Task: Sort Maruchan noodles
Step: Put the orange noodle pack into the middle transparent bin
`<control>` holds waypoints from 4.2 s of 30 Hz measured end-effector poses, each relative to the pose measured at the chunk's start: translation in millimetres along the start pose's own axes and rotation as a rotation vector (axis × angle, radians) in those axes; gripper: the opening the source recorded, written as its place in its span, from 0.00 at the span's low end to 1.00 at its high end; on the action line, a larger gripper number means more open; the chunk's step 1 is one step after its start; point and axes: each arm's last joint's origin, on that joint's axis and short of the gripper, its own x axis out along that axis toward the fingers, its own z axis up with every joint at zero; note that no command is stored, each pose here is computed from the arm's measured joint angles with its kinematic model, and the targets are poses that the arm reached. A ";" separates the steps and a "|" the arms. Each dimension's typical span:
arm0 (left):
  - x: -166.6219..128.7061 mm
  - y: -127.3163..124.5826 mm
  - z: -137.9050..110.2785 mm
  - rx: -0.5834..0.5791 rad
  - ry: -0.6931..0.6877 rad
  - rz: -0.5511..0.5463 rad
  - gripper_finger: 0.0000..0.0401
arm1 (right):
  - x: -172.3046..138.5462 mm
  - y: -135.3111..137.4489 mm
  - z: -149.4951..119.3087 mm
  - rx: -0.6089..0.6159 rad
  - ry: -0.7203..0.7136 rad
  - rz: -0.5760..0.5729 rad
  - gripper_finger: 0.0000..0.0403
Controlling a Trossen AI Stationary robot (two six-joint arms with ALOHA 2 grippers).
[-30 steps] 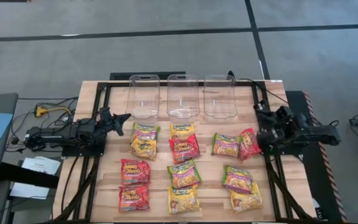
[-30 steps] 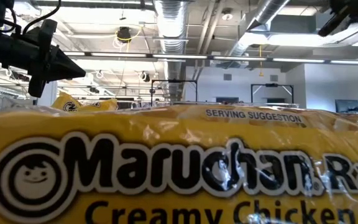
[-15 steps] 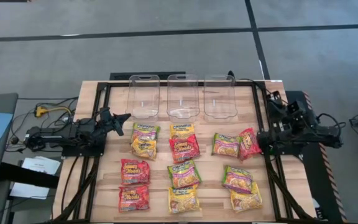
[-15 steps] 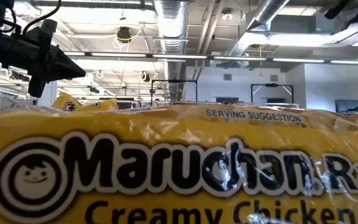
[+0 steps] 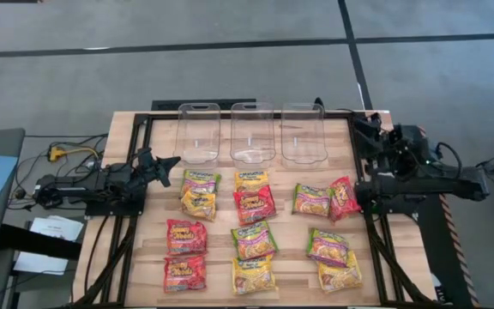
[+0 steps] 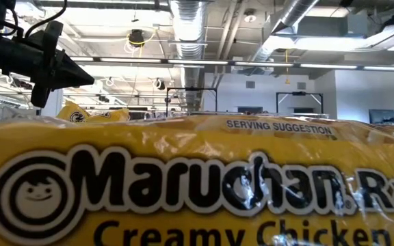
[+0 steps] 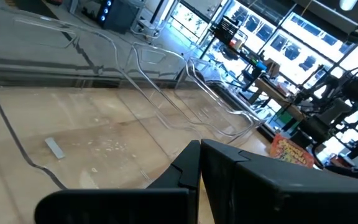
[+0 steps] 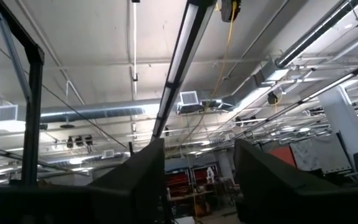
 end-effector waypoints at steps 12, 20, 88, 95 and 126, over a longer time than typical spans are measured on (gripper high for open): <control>0.0 0.0 -0.1 0.010 0.000 0.000 0.00 | 63.2 11.8 13.3 -0.098 0.030 0.039 0.62; 0.0 0.0 -0.1 0.014 0.000 0.000 0.00 | 101.0 23.0 2.3 -0.086 0.110 0.153 0.62; 0.0 0.4 -0.5 0.018 0.005 0.003 0.00 | 75.9 14.1 -283.7 -0.051 1.490 0.175 0.62; 0.0 0.4 -0.5 0.020 0.005 0.003 0.00 | 71.2 12.4 -299.0 -0.068 1.525 0.181 0.62; 0.9 0.5 -1.5 0.046 0.012 0.014 0.00 | 76.7 15.8 -306.5 -0.024 1.694 0.119 0.03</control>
